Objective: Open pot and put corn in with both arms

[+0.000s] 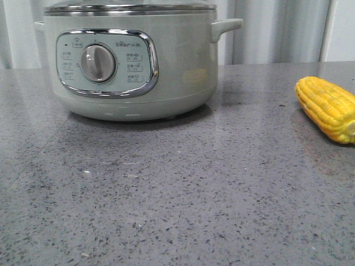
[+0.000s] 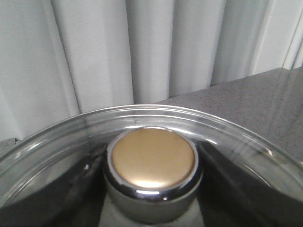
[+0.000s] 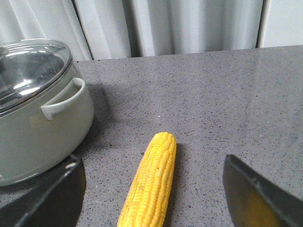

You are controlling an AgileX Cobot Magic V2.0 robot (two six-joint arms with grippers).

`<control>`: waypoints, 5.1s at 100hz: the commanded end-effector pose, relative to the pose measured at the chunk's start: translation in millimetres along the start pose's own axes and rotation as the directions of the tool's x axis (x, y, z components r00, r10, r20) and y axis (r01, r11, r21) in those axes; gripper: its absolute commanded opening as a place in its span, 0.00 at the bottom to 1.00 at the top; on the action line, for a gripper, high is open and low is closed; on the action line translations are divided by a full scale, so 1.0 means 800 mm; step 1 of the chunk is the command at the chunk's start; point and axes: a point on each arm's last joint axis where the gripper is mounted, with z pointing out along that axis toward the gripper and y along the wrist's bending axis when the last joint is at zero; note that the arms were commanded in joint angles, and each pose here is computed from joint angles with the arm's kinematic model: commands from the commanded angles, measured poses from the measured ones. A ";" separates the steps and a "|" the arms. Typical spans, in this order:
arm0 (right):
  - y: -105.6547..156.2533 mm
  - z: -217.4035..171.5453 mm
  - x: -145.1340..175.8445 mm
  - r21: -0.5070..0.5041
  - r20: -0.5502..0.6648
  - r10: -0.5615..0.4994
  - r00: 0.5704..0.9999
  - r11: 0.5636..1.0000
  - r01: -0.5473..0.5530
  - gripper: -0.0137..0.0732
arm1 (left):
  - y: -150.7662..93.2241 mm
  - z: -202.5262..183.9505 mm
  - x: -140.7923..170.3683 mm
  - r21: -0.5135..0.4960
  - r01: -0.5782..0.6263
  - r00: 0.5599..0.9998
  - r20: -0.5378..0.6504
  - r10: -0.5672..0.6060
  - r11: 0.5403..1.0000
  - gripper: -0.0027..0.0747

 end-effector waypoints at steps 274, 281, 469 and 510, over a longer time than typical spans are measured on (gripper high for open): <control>-0.006 0.132 0.042 0.028 -0.356 0.064 0.932 0.998 -0.058 0.73 | 0.166 -0.292 0.073 -0.627 0.221 0.962 0.264 -0.063 0.747 0.71; -0.004 0.150 0.050 0.037 -0.410 0.122 0.904 0.992 -0.117 0.73 | 0.151 -0.311 0.060 -0.594 0.233 0.944 0.329 -0.033 0.770 0.69; 0.181 0.228 -0.128 -0.419 -0.130 0.007 0.991 0.906 -0.062 0.86 | 0.045 -0.370 0.074 -0.052 0.244 0.958 0.171 -0.232 0.969 0.01; 0.111 0.024 -0.135 -0.440 0.088 -0.107 0.990 0.888 0.135 0.09 | 0.031 -0.414 0.086 -0.076 0.047 0.949 0.314 -0.021 0.996 0.01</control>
